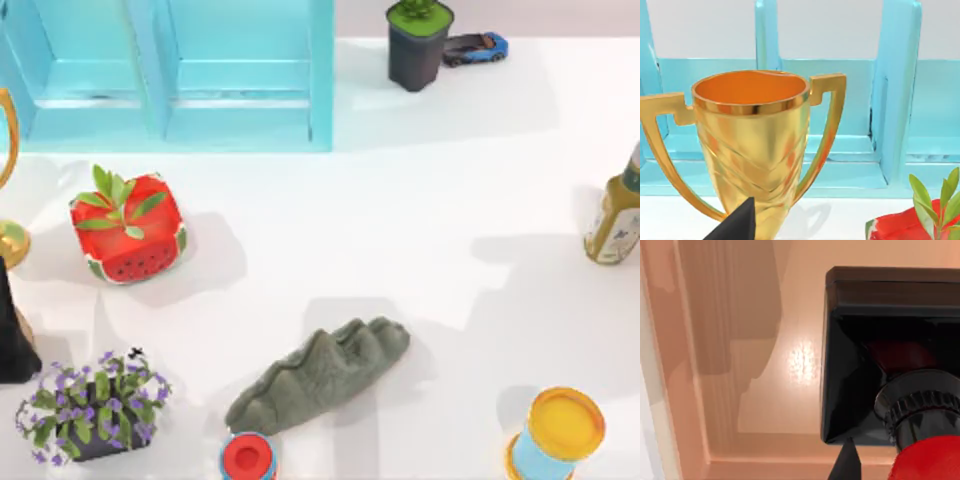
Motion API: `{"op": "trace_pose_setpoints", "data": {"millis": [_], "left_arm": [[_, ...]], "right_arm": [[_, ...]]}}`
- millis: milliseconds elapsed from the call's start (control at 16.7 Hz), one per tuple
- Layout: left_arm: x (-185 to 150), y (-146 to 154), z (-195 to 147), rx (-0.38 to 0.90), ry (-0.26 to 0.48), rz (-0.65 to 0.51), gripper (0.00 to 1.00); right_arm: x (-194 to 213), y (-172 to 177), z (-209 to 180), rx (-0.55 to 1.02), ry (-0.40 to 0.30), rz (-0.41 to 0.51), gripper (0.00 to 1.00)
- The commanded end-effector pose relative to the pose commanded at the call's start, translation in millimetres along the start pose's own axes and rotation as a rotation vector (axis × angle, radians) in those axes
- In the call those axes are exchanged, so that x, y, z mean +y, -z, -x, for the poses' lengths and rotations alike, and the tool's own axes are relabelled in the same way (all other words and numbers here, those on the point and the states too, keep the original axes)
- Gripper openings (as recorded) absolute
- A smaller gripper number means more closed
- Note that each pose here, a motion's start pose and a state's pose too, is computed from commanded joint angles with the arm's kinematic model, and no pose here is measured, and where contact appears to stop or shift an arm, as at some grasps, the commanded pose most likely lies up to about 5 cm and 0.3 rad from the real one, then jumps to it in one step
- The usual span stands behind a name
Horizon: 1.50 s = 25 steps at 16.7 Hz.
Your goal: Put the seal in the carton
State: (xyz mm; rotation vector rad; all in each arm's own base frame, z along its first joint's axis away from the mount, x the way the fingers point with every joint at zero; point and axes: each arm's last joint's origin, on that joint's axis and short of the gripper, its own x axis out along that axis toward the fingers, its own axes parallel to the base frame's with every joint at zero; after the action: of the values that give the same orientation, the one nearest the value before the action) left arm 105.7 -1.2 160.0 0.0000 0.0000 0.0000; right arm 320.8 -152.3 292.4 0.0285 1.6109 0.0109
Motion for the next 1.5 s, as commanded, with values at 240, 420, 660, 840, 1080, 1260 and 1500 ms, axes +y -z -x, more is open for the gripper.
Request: {"op": "trace_pose_setpoints", "data": {"millis": [240,420,660,840,1080,1260,1500], "left_arm": [[0.0,0.0,0.0,0.0,0.0,0.0,1.0],[0.0,0.0,0.0,0.0,0.0,0.0,1.0],[0.0,0.0,0.0,0.0,0.0,0.0,1.0],[0.0,0.0,0.0,0.0,0.0,0.0,1.0],[0.0,0.0,0.0,0.0,0.0,0.0,1.0],[0.0,0.0,0.0,0.0,0.0,0.0,1.0],[0.0,0.0,0.0,0.0,0.0,0.0,1.0]], "right_arm": [[0.8,-1.5,-1.1,0.004,-0.002,0.001,0.0],[1.8,-1.7,-7.1,-0.006,0.005,0.005,0.0],[0.3,-2.7,-28.3,-0.013,0.013,0.002,0.0],[0.2,-2.2,-46.9,-0.005,0.007,0.0,0.0],[-0.3,-1.7,-65.0,0.0,0.0,0.0,0.0],[-0.3,-1.7,-65.0,0.0,0.0,0.0,0.0],[-0.3,-1.7,-65.0,0.0,0.0,0.0,0.3]]}}
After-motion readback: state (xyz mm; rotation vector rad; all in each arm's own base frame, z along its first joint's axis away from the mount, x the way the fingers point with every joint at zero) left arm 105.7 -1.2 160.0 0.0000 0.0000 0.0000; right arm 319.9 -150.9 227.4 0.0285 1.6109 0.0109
